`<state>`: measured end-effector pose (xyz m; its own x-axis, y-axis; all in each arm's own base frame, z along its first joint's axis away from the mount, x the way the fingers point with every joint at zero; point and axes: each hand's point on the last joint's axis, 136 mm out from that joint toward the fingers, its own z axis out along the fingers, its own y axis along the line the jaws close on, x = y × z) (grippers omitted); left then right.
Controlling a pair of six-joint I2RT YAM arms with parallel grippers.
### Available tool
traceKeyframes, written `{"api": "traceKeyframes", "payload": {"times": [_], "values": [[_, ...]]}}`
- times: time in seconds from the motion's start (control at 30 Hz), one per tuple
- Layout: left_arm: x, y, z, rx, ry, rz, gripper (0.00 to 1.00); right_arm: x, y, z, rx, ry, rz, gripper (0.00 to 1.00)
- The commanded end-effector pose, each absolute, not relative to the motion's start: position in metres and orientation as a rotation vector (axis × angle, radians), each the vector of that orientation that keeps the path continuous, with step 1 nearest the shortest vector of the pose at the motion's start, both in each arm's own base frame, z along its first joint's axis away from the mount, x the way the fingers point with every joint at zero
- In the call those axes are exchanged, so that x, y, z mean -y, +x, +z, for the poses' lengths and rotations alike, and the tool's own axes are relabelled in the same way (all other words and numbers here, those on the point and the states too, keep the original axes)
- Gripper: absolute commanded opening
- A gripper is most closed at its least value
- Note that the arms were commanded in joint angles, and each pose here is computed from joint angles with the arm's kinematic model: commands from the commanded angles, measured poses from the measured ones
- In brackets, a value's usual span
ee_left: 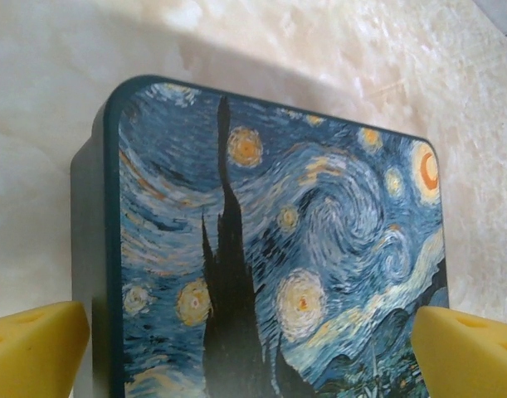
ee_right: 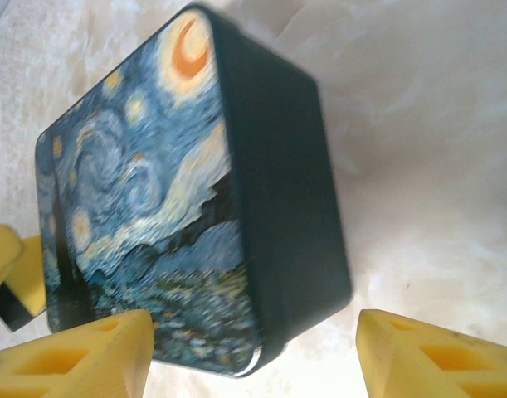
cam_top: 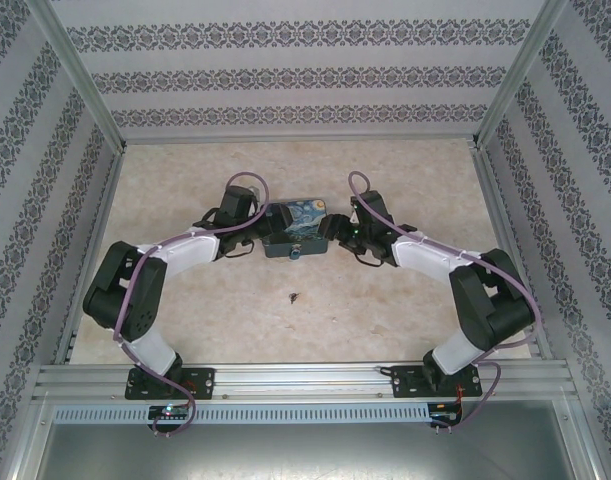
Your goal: Unlock the padlock with the key
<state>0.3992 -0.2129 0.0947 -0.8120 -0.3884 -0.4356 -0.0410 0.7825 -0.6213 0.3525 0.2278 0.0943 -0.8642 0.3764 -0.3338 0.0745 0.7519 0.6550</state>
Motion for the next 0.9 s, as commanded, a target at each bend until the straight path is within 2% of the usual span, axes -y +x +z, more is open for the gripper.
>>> {"api": "traceKeyframes", "payload": {"times": [0.0,0.2,0.53,0.87], "values": [[0.231,0.408,0.108,-2.367,-0.3,-0.878,1.0,-0.23,0.348,0.109,-2.454,0.342,0.909,0.65],[0.222,0.406,0.11,-2.37,-0.299,-0.807,0.99,-0.242,0.321,0.111,-2.486,0.266,0.894,0.65],[0.191,0.403,0.125,-2.364,-0.341,-0.686,0.99,-0.282,0.255,0.071,-2.661,0.05,0.789,0.63],[0.147,0.373,0.139,-2.35,-0.397,-0.574,0.99,-0.307,0.224,0.035,-2.743,0.025,0.679,0.46]]}}
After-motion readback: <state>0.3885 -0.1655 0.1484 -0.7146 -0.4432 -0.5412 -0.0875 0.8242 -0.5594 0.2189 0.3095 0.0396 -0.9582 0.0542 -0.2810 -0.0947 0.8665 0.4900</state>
